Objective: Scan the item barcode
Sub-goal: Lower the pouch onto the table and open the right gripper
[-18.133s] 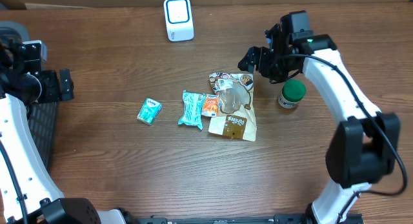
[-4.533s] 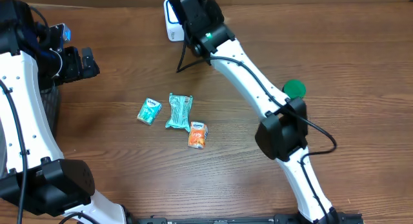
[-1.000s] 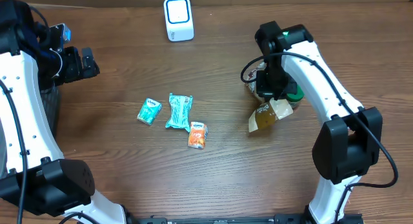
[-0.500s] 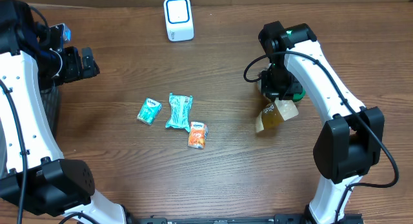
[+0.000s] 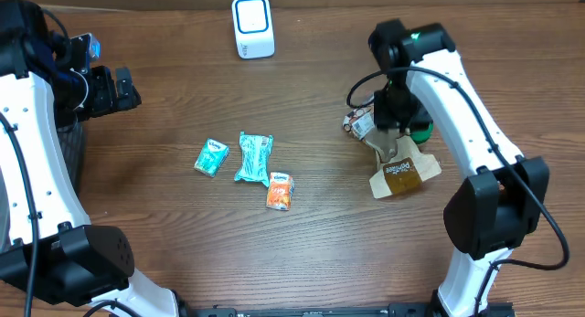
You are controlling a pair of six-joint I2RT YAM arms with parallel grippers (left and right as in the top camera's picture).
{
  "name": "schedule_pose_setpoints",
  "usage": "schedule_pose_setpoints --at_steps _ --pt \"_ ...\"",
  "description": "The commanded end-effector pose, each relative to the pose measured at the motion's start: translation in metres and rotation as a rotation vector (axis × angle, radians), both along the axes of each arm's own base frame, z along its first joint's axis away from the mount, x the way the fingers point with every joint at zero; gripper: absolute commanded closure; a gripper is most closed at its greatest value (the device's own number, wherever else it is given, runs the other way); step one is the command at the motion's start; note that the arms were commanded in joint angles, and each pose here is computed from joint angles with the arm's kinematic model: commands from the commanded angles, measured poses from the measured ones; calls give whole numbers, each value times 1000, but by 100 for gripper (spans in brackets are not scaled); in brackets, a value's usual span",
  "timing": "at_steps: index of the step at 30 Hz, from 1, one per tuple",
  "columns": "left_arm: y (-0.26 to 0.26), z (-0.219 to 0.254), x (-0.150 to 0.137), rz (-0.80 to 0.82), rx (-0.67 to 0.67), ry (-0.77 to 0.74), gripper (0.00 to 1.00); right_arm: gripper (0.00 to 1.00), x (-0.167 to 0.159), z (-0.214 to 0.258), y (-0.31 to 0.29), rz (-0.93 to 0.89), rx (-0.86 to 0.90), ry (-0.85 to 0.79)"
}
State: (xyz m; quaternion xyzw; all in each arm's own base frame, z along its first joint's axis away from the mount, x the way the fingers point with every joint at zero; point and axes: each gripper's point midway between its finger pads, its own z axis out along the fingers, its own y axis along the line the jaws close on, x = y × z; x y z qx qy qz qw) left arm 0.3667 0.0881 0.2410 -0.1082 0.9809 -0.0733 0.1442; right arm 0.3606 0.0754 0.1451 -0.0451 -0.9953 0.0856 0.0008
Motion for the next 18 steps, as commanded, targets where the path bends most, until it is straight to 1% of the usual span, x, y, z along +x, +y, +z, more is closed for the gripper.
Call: schedule_pose_setpoints --at_steps 1,4,8,12,18 --pt "2 3 0 -10 10 -11 0 58 13 21 26 33 117 -66" --pt "2 3 0 -10 10 -11 1 61 12 19 46 93 193 -60" --pt "2 3 0 -10 10 -11 0 65 14 9 59 132 220 -62" --pt "2 3 0 -10 10 -11 0 65 12 -10 66 168 226 -47" --pt "2 3 0 -10 10 -11 0 65 10 -46 67 168 228 -33"
